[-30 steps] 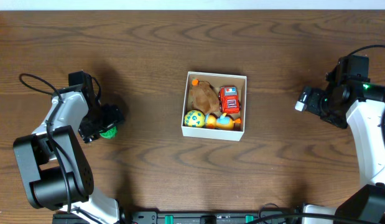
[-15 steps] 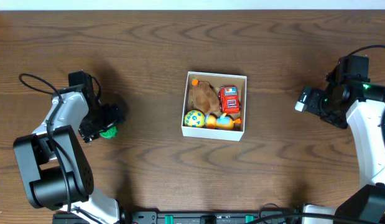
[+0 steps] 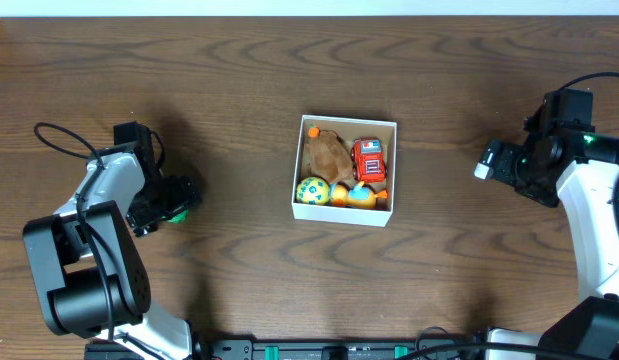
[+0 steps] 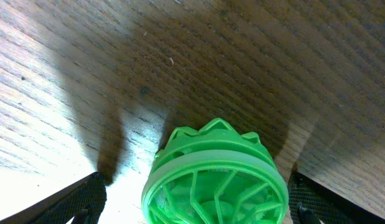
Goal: Pack container
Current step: 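Move the left gripper to the green spiky ball and grasp it, then drop the green ball into the box and withdraw the left gripper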
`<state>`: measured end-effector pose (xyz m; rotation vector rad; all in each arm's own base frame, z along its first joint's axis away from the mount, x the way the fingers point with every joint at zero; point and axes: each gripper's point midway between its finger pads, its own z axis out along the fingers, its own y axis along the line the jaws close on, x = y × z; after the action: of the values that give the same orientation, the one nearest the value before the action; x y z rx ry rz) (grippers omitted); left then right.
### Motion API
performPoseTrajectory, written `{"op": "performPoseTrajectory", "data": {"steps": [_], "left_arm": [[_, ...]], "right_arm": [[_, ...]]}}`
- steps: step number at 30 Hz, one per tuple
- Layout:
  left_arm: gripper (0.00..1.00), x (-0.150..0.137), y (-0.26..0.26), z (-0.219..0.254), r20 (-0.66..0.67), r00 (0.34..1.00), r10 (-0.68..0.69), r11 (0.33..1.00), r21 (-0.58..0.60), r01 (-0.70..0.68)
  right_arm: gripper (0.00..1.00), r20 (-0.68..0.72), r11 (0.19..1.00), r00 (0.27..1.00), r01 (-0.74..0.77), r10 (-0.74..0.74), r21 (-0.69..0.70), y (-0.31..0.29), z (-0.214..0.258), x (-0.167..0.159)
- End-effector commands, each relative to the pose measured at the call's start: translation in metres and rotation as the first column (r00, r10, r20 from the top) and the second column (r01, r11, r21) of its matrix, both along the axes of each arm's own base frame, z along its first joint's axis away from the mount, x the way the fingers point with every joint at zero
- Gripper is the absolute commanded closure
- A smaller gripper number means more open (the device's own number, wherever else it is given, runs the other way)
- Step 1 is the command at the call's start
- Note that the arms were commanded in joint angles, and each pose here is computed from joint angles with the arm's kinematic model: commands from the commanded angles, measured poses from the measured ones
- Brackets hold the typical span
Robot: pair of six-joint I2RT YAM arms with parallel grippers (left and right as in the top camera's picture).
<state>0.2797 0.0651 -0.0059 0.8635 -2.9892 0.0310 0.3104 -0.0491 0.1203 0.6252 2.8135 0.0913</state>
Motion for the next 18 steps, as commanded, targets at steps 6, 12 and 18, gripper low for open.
{"op": "performPoseTrajectory", "data": {"steps": [6,12,18], "left_arm": [[0.14,-0.0082,0.0023,-0.0089,-0.028,1.0,-0.006,1.0,0.01,0.006],[0.29,-0.0048,0.0031,-0.0091,-0.014,1.0,-0.005,1.0,0.013,0.006],[0.44,-0.0046,0.003,-0.0088,-0.014,1.0,-0.005,1.0,0.013,0.006]], "right_arm": [[0.01,-0.003,1.0,1.0,-0.011,0.011,0.004,0.0005,-0.0009,-0.001],[0.01,-0.003,1.0,1.0,-0.011,0.011,0.004,0.0005,-0.0009,-0.001],[0.01,-0.002,1.0,1.0,-0.011,0.011,0.004,0.0004,-0.0008,-0.0008]]}}
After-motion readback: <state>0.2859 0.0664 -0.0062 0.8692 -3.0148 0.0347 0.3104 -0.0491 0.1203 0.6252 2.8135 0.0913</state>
